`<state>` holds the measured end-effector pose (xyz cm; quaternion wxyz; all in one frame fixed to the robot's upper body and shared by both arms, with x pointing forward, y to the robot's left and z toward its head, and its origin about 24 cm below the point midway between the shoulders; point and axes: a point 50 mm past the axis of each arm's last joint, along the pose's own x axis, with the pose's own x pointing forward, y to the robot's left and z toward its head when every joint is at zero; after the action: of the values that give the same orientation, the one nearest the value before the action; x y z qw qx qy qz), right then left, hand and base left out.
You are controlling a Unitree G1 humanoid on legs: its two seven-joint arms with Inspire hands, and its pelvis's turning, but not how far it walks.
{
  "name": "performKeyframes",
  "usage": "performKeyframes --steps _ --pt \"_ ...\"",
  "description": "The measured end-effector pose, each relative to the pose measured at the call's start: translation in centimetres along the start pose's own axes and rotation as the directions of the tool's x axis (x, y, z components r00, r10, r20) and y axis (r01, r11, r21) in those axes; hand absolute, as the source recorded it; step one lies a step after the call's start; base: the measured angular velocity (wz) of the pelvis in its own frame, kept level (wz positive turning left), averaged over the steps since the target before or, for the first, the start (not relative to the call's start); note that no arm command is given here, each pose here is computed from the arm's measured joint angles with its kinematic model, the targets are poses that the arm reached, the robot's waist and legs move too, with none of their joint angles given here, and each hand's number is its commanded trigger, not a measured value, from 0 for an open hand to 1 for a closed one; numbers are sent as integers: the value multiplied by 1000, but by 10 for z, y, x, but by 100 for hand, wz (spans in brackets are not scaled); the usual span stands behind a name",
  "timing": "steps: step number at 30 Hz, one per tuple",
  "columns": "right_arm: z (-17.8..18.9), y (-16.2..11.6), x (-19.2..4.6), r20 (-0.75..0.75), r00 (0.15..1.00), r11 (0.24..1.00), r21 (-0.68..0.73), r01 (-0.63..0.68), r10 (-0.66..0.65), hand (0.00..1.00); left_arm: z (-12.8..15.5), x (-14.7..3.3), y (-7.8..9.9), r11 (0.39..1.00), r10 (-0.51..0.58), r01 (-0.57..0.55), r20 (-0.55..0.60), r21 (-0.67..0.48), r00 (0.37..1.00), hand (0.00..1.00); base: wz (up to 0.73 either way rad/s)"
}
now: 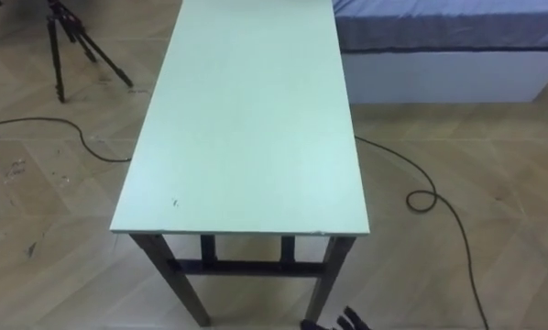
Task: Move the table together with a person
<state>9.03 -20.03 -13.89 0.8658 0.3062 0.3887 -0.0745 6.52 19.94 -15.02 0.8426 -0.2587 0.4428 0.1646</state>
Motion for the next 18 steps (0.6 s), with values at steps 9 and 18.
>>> performKeyframes --steps 9,18 --pt "6 47 -18 132 949 948 105 -300 285 0 23 -17 -61 907 -330 364 179 -212 927 0 2" --pt "-2 76 -21 64 892 888 93 -451 447 0 22 -33 -95 809 -552 567 132 -153 823 0 5"
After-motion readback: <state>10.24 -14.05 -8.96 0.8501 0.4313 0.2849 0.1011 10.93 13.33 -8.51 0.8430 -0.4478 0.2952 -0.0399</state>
